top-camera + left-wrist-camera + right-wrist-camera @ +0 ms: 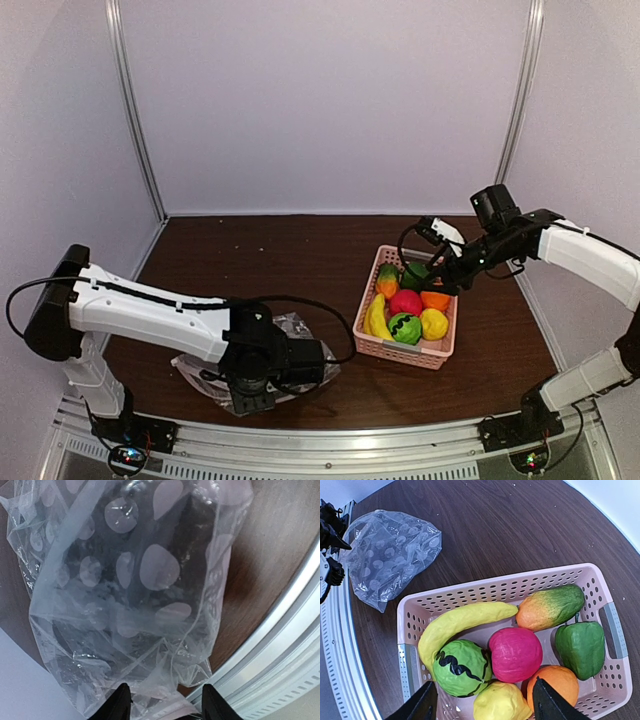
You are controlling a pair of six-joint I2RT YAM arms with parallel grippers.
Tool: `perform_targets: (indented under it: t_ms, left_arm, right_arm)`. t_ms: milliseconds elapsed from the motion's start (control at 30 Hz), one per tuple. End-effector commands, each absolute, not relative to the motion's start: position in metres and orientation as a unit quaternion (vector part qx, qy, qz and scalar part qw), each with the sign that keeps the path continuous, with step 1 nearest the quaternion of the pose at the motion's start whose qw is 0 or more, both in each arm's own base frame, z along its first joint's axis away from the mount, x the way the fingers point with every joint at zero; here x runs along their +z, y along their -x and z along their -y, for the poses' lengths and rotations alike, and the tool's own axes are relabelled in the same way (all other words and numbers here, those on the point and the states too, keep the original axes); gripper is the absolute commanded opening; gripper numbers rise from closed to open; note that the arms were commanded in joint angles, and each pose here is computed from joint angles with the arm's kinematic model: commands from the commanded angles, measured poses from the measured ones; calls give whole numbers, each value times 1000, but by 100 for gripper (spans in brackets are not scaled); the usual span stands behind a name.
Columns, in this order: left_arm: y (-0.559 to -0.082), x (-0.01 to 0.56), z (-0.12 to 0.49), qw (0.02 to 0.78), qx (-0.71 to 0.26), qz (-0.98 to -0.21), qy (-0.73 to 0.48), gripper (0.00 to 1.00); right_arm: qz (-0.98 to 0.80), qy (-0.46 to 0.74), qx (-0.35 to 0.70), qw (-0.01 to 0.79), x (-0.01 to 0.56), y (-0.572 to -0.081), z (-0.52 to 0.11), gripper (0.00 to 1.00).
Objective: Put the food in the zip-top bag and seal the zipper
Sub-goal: Adjust the zipper food storage bag at the center of the board.
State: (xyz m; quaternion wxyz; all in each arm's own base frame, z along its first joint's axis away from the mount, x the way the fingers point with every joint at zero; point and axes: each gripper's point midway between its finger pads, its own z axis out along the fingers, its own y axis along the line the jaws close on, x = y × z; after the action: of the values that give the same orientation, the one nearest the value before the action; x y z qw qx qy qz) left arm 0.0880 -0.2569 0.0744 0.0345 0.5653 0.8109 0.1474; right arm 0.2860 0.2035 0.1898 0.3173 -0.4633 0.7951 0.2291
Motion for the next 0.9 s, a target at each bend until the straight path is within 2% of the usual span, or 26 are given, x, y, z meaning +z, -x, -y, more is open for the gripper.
perform_targets:
  t_ms: [0, 67, 200, 300, 433, 600, 633, 733, 800, 867]
  left_arm:
    - [-105, 83, 260, 78, 176, -813, -550, 49]
    - [-110, 82, 272, 97, 170, -811, -552, 48]
    - [-126, 72, 295, 128, 170, -809, -547, 36]
    - [-154, 66, 309, 145, 147, -842, -499, 32]
    - [-202, 74, 320, 183, 92, -887, -414, 28]
    - [-271, 92, 358, 247, -43, -905, -344, 22]
    - [-286, 93, 364, 256, -62, -905, -334, 24]
    - [-323, 99, 380, 278, -77, -895, -340, 40]
    - [-334, 116, 385, 293, -64, -884, -358, 51]
    - [-334, 136, 378, 293, -42, -879, -375, 56]
  right_arm:
    - [-789, 473, 237, 311, 190, -277, -207, 66]
    - [-791, 473, 239, 307, 188, -277, -208, 65]
    - [-791, 471, 243, 306, 188, -278, -210, 65]
    - [-792, 469, 242, 307, 190, -280, -210, 65]
    - [-793, 469, 243, 304, 193, -279, -210, 65]
    - [-793, 463, 238, 316, 200, -285, -210, 65]
    - [-794, 461, 238, 317, 201, -286, -211, 65]
    - [-798, 458, 240, 309, 201, -289, -212, 65]
    - [-799, 458, 241, 305, 202, -289, -212, 65]
    - [-799, 459, 241, 305, 204, -287, -211, 65]
